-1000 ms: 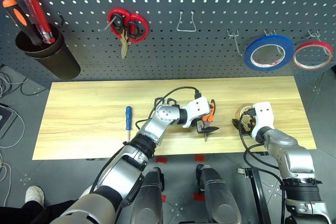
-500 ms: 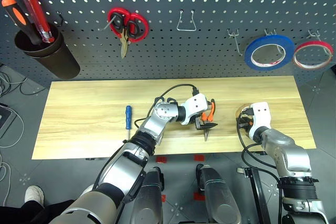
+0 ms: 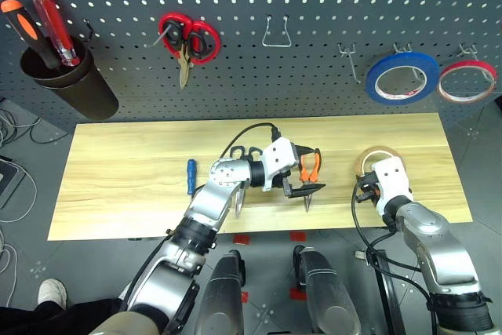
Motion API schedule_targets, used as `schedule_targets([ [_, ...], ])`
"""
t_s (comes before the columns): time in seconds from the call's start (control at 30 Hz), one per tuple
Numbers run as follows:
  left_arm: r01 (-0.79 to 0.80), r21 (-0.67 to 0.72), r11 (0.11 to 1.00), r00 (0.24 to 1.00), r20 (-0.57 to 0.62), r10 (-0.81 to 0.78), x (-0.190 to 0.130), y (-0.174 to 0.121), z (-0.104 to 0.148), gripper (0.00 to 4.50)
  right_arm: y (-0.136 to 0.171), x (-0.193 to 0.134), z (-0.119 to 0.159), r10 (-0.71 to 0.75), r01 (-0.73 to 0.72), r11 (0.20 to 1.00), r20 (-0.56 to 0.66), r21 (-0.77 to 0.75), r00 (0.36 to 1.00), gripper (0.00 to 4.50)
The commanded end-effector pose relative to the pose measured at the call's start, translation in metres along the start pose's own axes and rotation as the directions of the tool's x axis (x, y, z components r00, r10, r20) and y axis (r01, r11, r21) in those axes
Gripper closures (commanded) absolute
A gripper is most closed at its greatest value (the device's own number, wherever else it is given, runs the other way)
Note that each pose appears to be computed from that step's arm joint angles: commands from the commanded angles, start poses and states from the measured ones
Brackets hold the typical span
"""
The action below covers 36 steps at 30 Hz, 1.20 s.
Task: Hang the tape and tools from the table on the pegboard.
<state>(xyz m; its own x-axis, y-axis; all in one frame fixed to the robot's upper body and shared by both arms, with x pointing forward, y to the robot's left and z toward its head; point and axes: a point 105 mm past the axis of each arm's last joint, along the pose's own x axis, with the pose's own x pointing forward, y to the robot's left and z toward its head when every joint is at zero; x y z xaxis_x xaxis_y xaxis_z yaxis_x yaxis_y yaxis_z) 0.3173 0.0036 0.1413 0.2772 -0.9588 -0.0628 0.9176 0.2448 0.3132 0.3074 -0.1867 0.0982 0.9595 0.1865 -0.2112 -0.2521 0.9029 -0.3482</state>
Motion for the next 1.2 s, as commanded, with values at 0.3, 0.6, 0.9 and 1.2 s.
schedule_targets([
  [0.3, -0.275, -0.031, 0.961, 0.961, 0.021, 0.276, -0.048, 0.007, 0.028, 0.0, 0.028, -0.022, 0.05, -0.008, 0.155, 0.943, 0.447, -0.294, 0.895, 4.05],
  [0.6, -0.425, -0.037, 0.904, 0.904, 0.03, 0.426, -0.05, 0.024, 0.033, 0.0, 0.036, 0.004, 0.078, 0.061, 0.197, 0.916, 0.606, -0.349, 0.793, 4.05],
  [0.9, -0.397, -0.033, 0.917, 0.914, 0.077, 0.398, -0.022, 0.021, 0.041, 0.0, 0.025, 0.044, 0.079, 0.092, 0.092, 0.955, 0.577, -0.281, 0.812, 4.05],
  [1.2, -0.39, -0.034, 0.92, 0.917, 0.082, 0.391, -0.022, 0.018, 0.042, 0.0, 0.023, 0.055, 0.073, 0.111, 0.021, 0.972, 0.535, -0.236, 0.838, 3.7],
])
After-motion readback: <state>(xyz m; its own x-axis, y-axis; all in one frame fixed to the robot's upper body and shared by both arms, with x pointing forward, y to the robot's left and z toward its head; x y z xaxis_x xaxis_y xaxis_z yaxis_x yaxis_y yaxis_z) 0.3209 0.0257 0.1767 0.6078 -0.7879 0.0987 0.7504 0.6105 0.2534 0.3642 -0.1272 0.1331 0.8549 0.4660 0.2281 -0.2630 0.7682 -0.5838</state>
